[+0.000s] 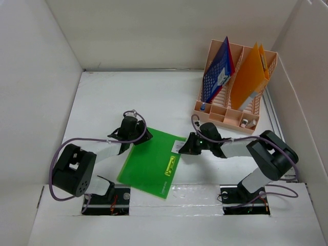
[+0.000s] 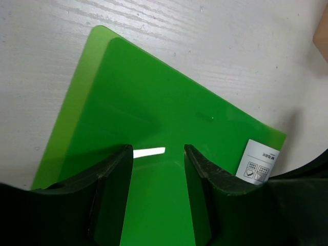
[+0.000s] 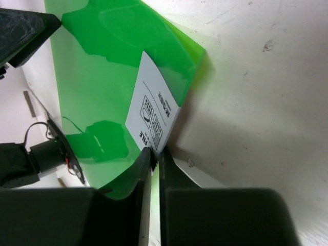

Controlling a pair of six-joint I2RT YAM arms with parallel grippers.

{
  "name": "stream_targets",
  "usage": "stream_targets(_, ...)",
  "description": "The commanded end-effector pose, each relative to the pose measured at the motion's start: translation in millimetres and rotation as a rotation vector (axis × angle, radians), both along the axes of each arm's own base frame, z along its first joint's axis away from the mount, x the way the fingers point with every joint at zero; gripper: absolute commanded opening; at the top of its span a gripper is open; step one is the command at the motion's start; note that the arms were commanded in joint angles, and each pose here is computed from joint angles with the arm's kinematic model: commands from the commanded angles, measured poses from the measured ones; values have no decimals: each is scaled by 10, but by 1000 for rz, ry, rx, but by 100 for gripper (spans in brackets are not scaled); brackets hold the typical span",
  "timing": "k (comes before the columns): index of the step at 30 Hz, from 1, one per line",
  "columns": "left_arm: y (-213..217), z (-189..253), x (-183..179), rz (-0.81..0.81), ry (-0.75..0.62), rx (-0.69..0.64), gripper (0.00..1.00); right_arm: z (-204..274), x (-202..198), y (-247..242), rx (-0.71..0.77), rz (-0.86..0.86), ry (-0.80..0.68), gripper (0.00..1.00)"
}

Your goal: Organize the desk

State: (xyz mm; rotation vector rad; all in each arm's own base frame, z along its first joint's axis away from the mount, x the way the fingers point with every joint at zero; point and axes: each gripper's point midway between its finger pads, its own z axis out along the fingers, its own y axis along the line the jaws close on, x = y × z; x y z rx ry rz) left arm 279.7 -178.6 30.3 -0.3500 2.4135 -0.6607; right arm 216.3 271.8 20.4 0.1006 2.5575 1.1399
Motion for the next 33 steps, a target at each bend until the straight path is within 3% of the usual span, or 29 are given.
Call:
stream_targets(1,-10,-135,-189,-29,65,-5,41,-341,-115,-150,-103,8,57,5)
stream_targets(2,-9,-122,-184,-30,59,-4,41,-306,-78,-145,-102,4,36,0)
stream_targets(5,-53,-37,-153,-54,36,-17,40,-56,44,-112,-69,-13,-51,0)
stream_targets(8,-232,264,-107,-129,-34,-48,41,177,196,-151,-70,-76,-132,0)
stream_targets(9,-316,550,11,-151,-123,-39,42,337,279,-179,-54,-111,-171,0)
stream_targets(13,-739,1156,-23,-269,-328,102,47,750,644,-191,-1,-237,-272,0)
stream_targets(15,-964,1330,-127,-319,-378,156,57,920,840,-101,37,-274,-303,0)
stream_targets(20,-1129,1240,-322,-427,-364,160,71,989,1108,74,85,-307,-310,0)
stream_targets(23,-1232,1205,-414,-488,-374,149,74,961,1238,130,110,-332,-289,0)
stream_targets(33,-1367,814,-682,-509,-392,619,71,1233,1571,258,208,-346,-339,0)
